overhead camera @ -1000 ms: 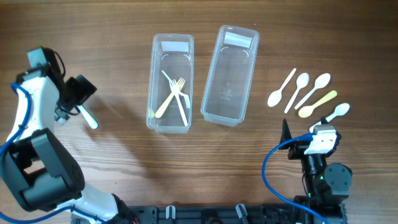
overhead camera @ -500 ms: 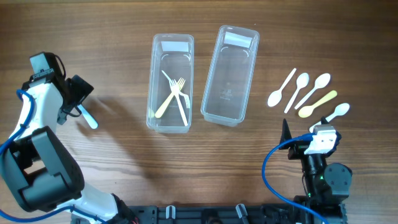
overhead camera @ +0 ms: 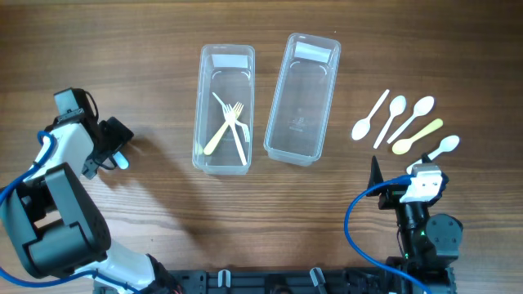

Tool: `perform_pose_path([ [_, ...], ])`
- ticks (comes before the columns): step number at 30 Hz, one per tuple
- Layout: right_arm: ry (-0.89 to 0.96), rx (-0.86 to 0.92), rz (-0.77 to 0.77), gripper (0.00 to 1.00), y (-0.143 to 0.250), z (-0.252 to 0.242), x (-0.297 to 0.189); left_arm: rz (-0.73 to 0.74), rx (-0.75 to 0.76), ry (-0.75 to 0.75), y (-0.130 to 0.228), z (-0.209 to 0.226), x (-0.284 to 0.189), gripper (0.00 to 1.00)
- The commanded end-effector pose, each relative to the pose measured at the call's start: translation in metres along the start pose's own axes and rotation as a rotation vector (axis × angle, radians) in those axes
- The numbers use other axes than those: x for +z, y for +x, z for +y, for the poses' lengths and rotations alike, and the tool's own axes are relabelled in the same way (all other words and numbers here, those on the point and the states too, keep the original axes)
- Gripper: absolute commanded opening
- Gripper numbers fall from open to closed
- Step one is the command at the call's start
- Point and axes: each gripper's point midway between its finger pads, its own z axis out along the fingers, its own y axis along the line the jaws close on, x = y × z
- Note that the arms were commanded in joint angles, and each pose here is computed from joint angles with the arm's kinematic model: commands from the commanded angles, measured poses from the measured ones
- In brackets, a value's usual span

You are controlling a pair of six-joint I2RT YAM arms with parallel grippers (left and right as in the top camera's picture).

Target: Pack container

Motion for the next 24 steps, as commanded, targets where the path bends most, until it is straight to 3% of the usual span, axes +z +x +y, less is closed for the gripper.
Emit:
perform_pose_path([
  [1, -0.002, -0.008, -0.007, 1.0, 0.0, 0.0007, 0.0001, -0.014, 0.049, -0.022, 0.0012, 0.0083, 0.0016, 1.0],
  [24, -0.002, -0.008, -0.007, 1.0, 0.0, 0.0007, 0.0001, -0.038, 0.036, -0.021, -0.0051, 0.009, 0.0017, 1.0],
])
